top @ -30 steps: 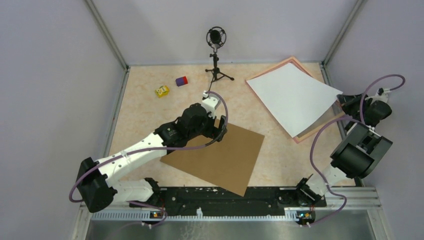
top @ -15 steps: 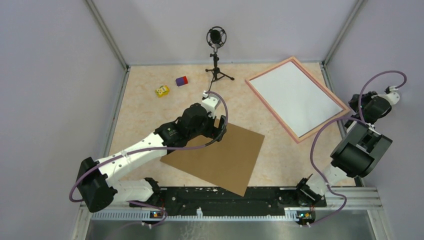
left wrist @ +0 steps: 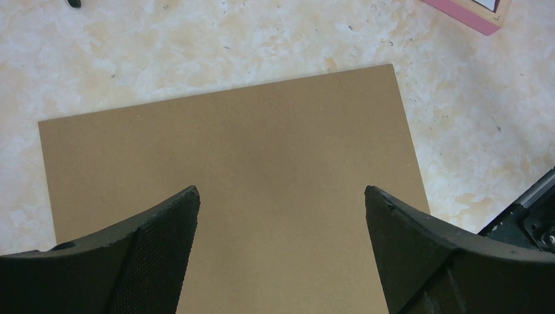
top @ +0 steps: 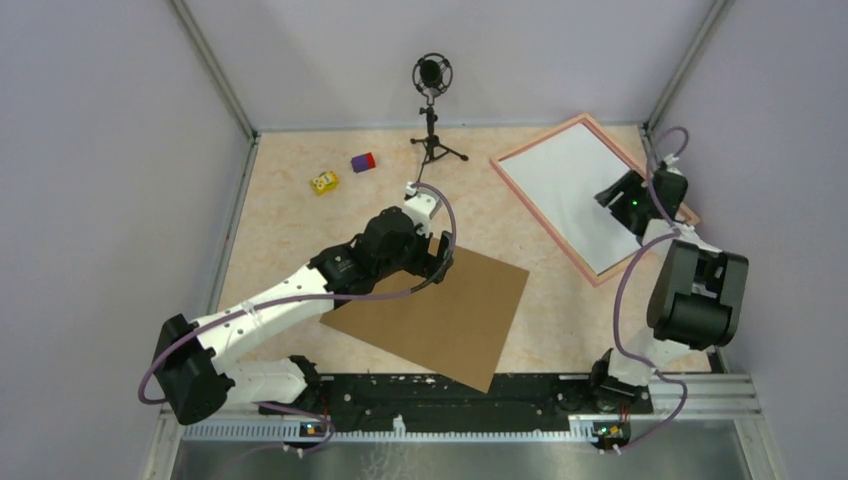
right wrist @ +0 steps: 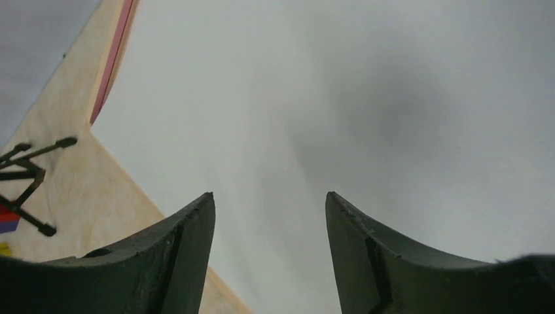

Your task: Put the photo into the frame

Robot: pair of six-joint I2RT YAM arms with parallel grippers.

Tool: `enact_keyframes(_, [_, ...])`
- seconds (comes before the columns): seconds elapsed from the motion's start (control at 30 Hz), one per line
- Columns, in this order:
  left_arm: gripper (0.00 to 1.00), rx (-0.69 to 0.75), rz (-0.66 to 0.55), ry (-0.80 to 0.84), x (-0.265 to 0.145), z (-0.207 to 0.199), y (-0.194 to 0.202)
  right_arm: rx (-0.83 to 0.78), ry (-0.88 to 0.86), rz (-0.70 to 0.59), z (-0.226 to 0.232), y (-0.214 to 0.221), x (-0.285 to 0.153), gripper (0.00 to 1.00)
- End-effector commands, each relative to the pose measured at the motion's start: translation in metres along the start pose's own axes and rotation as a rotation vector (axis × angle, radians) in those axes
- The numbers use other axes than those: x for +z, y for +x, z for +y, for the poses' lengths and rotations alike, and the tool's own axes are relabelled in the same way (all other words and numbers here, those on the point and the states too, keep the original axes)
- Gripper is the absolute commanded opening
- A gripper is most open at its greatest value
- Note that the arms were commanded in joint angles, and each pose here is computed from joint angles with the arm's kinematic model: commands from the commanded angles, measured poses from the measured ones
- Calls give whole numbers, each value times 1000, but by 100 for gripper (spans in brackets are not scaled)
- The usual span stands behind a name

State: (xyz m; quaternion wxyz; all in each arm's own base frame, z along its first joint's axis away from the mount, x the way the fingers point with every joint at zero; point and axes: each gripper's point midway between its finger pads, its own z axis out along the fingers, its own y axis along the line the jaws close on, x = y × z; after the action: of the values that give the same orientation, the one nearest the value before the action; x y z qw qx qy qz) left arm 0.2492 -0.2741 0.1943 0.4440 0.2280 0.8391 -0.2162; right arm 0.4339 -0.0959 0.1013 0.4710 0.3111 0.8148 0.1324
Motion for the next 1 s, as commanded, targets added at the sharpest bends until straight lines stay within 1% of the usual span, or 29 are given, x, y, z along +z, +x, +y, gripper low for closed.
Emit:
enact_keyframes(0.0, [98, 3, -55, 38, -5, -10, -18, 21, -122, 225, 48, 67, -12, 64])
enact_keyframes(0.1, [99, 0, -55, 48, -5, -12, -18, -1, -183, 305, 75, 97, -14, 67])
enact_keyframes(0.17, [98, 0, -55, 48, -5, -12, -18, -12, -210, 341, 84, 110, -11, 67])
enact_keyframes(0.23, [98, 0, -54, 49, -5, -12, -18, -31, -241, 343, 92, 117, -10, 65])
enact_keyframes(0.3, [99, 0, -52, 47, -4, -12, -17, -38, -264, 347, 98, 121, -8, 62])
enact_keyframes(0.37, [98, 0, -52, 47, -4, -12, -17, -24, -293, 371, 104, 127, -8, 54])
enact_keyframes(0.43, [99, 0, -49, 47, -3, -12, -17, -16, -318, 390, 109, 134, -9, 51])
enact_keyframes(0.67, [98, 3, -43, 44, -2, -12, -15, -12, -319, 409, 104, 148, -6, 48])
enact_keyframes(0.97, [98, 5, -43, 37, -2, -10, -14, -76, -203, 350, 81, 142, 15, 50])
